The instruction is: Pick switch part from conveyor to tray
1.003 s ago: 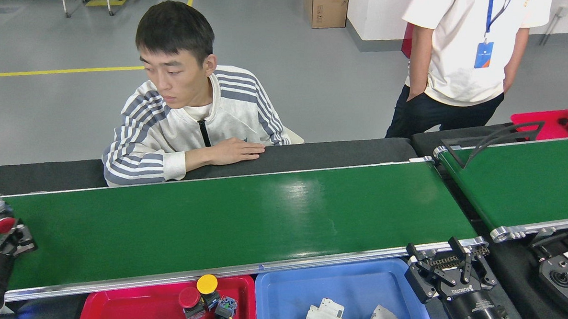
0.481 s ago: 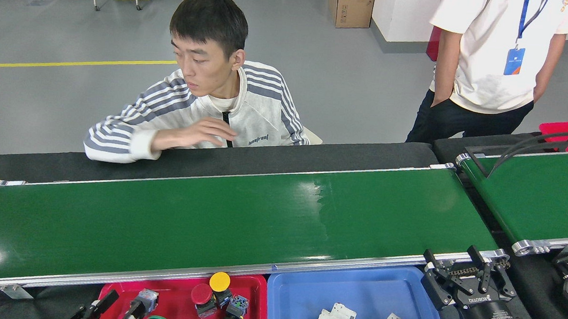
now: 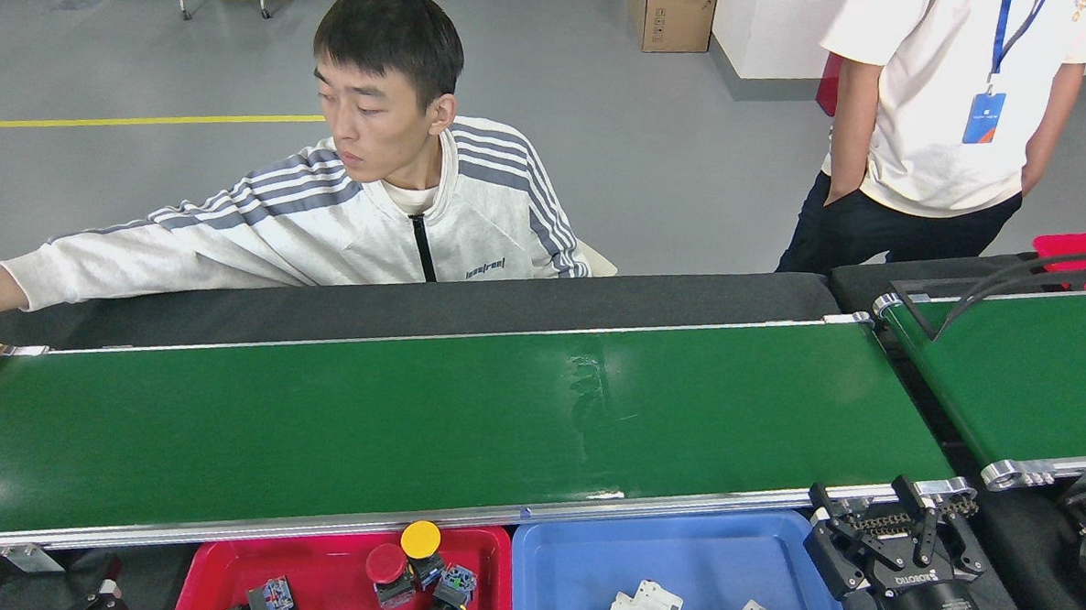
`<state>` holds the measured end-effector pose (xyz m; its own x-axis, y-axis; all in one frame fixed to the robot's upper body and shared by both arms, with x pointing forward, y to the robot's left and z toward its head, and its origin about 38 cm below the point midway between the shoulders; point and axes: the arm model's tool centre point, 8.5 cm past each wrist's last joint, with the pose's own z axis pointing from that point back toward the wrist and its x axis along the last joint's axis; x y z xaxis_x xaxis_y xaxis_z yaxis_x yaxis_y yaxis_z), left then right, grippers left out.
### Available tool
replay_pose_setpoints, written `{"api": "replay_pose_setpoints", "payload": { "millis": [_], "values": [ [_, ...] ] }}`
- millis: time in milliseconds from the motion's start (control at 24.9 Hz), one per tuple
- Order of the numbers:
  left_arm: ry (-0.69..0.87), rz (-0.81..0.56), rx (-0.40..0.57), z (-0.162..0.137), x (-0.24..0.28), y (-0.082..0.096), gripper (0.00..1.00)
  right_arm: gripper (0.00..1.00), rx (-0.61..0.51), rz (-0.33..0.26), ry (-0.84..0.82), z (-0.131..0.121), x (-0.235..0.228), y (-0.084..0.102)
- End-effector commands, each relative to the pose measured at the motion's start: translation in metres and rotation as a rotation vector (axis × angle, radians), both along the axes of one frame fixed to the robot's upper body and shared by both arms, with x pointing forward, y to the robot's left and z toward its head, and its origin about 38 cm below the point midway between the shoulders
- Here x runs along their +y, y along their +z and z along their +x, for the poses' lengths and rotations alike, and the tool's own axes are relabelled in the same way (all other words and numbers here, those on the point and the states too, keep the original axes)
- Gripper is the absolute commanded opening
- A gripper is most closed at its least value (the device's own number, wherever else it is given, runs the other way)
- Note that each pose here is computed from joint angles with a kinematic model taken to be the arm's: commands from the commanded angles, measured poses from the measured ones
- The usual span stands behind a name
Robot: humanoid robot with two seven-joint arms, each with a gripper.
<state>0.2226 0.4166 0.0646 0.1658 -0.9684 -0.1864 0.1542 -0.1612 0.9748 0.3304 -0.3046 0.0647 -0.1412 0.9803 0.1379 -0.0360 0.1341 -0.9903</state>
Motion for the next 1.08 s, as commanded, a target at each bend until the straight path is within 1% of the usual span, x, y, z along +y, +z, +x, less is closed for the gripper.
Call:
{"api": "replay_pose_setpoints", "payload": {
  "millis": [0, 241, 321, 441, 1043],
  "values": [
    [0.018, 0.016, -0.024, 0.0, 0.004, 0.006, 1.0, 1.0, -0.024, -0.003, 0.002, 0.001, -0.002, 0.006],
    [-0.004, -0.021, -0.021, 0.001, -0.001, 0.003, 1.0, 1.0, -0.023, -0.003, 0.006, 0.0, -0.001, 0.005],
    [-0.014, -0.026, -0.029, 0.005, -0.002, 0.006, 1.0, 1.0, -0.018, -0.003, 0.007, -0.001, -0.001, 0.004],
    [-0.042, -0.039, -0.026, 0.006, -0.007, 0.005, 1.0, 1.0, -0.018, -0.001, 0.002, 0.0, -0.001, 0.004],
    [-0.044, -0.031, -0.018, 0.004, -0.008, 0.003, 1.0, 1.0, -0.017, -0.004, -0.003, -0.002, -0.003, 0.004]
  ]
}}
